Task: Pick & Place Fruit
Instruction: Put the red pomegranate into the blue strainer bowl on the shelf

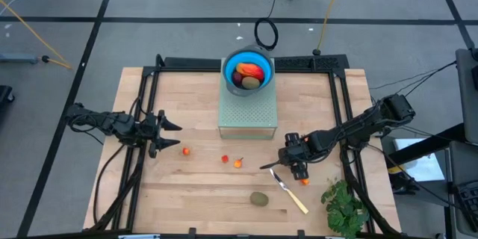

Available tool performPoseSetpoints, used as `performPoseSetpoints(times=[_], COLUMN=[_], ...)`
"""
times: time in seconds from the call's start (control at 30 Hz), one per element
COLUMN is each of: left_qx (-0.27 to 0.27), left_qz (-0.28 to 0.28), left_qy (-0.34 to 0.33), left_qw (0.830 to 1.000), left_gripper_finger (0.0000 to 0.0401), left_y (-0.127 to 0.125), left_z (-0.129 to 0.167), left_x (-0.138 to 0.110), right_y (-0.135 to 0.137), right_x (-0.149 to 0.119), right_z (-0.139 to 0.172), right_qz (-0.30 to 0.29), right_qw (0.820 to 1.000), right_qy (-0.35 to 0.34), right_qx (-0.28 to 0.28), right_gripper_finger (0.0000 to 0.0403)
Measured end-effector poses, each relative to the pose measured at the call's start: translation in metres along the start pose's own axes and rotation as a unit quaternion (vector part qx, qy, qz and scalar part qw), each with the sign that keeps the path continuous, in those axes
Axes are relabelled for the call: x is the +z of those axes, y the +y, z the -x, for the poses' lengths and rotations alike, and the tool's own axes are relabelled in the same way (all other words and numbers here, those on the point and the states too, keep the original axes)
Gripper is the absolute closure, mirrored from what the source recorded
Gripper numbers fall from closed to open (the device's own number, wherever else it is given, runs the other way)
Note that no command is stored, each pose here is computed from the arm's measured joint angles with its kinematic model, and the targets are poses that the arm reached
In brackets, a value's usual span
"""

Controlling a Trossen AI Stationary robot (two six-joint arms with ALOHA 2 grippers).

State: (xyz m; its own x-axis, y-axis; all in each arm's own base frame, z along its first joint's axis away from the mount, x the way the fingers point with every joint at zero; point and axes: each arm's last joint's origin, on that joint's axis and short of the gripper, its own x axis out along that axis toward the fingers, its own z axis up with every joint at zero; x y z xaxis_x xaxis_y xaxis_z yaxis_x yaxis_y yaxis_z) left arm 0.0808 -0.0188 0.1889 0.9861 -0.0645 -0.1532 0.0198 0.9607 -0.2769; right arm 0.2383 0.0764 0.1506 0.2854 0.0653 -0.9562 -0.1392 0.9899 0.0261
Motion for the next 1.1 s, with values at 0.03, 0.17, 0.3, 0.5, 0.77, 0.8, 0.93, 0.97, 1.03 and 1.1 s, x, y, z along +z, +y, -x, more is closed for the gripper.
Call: performPoseSetpoints(times=[0.03,0.17,0.3,0.5,0.77,0.8,0.93,0.97,1.03,1.1], left_qx=[0.000,0.001,0.001,0.001,0.001,0.001,0.001,0.001,0.004,0.005], left_qz=[0.000,-0.001,-0.001,-0.001,0.001,0.001,0.005,0.005,0.006,0.007], left_qy=[0.000,0.002,0.002,0.002,0.002,0.002,0.002,0.003,0.012,0.013], left_qw=[1.000,1.000,1.000,1.000,1.000,1.000,1.000,1.000,1.000,1.000], left_gripper_finger=[0.0132,0.0132,0.0132,0.0132,0.0132,0.0132,0.0132,0.0132,0.0132,0.0132], left_y=[0.000,0.000,0.000,0.000,0.000,0.000,0.000,0.000,0.001,0.001], left_z=[0.000,0.000,0.000,0.000,0.000,0.000,0.000,0.000,0.000,0.000], left_x=[0.000,0.000,0.000,0.000,0.000,0.000,0.000,-0.001,-0.002,-0.002], right_y=[0.000,0.000,0.000,0.000,0.005,0.007,0.012,0.012,0.014,0.015], right_x=[0.000,0.000,0.000,0.000,0.026,0.031,0.049,0.052,0.059,0.067], right_z=[0.000,0.000,0.000,0.000,0.026,0.032,0.056,0.062,0.071,0.080], right_qz=[-0.001,-0.002,-0.002,-0.002,-0.003,-0.002,-0.016,-0.024,-0.046,-0.068], right_qw=[1.000,1.000,1.000,1.000,0.997,0.996,0.986,0.983,0.972,0.957], right_qy=[-0.002,-0.001,-0.001,-0.002,-0.061,-0.073,-0.129,-0.145,-0.184,-0.235], right_qx=[0.001,0.000,0.001,0.002,0.038,0.050,0.103,0.114,0.137,0.157], right_gripper_finger=[0.0141,0.0159,0.0180,0.0199,0.0200,0.0200,0.0200,0.0200,0.0201,0.0201])
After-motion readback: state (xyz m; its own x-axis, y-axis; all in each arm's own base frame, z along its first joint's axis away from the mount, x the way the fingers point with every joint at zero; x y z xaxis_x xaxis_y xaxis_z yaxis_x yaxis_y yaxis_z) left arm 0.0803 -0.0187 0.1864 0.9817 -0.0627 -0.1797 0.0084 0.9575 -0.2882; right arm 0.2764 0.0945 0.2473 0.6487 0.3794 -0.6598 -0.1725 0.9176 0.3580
